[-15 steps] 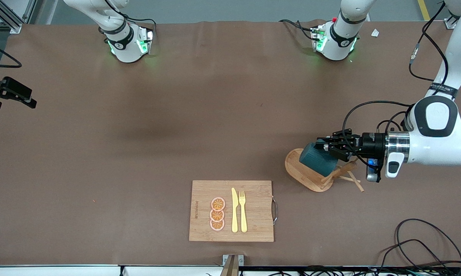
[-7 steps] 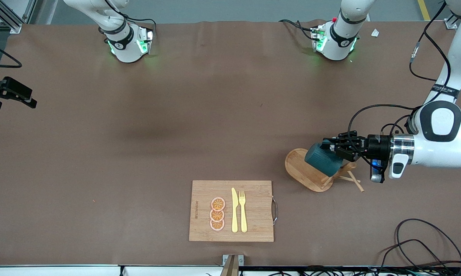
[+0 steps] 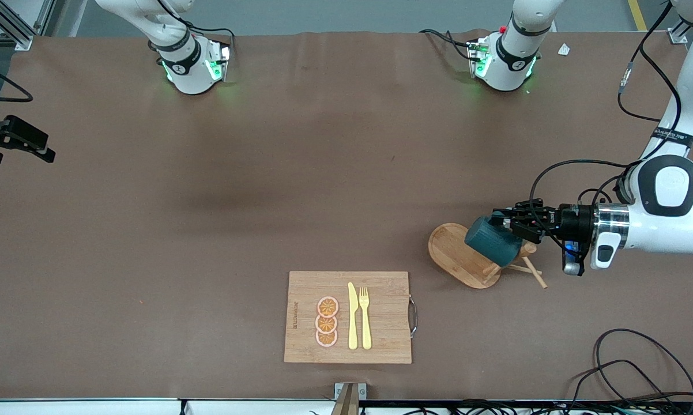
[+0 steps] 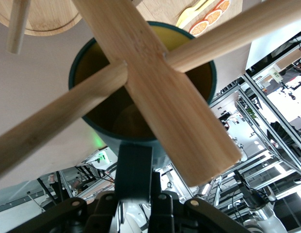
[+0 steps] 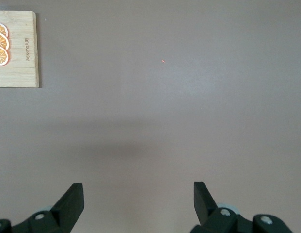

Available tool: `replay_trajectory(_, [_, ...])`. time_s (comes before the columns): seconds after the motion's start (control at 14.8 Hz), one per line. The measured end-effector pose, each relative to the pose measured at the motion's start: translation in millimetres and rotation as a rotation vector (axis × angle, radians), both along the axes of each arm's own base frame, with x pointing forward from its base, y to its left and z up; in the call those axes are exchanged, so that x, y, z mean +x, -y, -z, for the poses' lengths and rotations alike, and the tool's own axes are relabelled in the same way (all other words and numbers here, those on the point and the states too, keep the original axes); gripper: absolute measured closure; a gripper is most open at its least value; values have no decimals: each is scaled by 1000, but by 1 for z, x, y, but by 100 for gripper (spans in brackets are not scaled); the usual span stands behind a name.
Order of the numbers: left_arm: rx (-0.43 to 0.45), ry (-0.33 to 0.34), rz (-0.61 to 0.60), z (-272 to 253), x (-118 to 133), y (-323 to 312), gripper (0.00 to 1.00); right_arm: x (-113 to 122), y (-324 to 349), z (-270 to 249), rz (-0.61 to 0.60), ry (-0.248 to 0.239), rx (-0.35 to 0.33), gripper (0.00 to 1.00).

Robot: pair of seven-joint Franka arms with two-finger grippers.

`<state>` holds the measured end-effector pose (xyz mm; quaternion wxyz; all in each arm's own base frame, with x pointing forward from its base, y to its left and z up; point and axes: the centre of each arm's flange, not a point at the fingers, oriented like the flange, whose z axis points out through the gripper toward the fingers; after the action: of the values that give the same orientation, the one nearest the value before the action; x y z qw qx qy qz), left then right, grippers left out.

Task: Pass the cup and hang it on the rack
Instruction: 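Hang the mug handle on a rack peg with the left gripper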

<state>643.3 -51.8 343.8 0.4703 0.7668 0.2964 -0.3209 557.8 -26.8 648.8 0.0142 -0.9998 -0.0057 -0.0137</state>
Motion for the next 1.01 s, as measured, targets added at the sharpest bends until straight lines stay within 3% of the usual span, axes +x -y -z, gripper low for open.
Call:
replay_trajectory(0.27, [-15, -13, -13, 3, 0, -3, 76, 0, 0, 0, 1, -1, 0, 0])
replay_trajectory(0.41, [-21, -18, -21, 4, 1, -6, 61, 0, 0, 0, 1, -1, 0, 0])
replay_trajectory(0.81, [-13, -45, -57, -13, 8, -10, 2, 0, 0, 0, 1, -2, 0, 0])
replay_trajectory(1.01, [26, -64, -64, -54, 12, -8, 0, 0, 0, 0, 1, -3, 0, 0])
